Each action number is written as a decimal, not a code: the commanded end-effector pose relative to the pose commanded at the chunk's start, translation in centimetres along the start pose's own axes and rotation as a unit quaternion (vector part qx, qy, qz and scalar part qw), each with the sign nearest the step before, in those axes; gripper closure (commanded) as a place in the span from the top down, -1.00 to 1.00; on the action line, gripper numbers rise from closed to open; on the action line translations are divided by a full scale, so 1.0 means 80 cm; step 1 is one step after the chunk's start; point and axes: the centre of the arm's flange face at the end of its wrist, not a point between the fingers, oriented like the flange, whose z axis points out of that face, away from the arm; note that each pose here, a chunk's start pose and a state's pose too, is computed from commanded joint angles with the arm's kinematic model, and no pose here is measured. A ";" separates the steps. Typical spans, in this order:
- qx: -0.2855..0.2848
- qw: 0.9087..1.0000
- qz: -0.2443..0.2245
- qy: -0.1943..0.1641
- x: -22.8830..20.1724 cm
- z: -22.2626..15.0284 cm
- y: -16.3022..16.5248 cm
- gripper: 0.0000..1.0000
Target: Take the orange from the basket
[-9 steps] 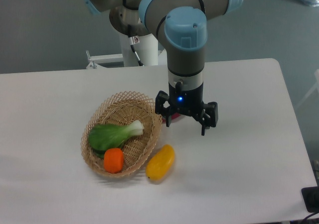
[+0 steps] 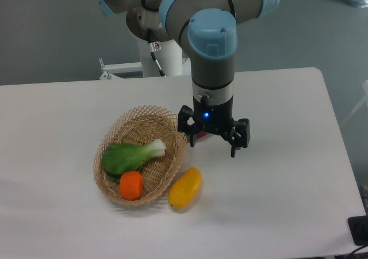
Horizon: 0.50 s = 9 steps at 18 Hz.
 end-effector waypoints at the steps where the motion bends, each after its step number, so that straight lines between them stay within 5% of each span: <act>1: 0.000 1.000 -0.005 0.002 0.002 0.002 0.000 1.00; 6: 0.004 0.999 -0.035 0.009 0.028 0.006 -0.014 1.00; 9: 0.009 0.996 -0.093 0.013 0.056 0.005 -0.031 1.00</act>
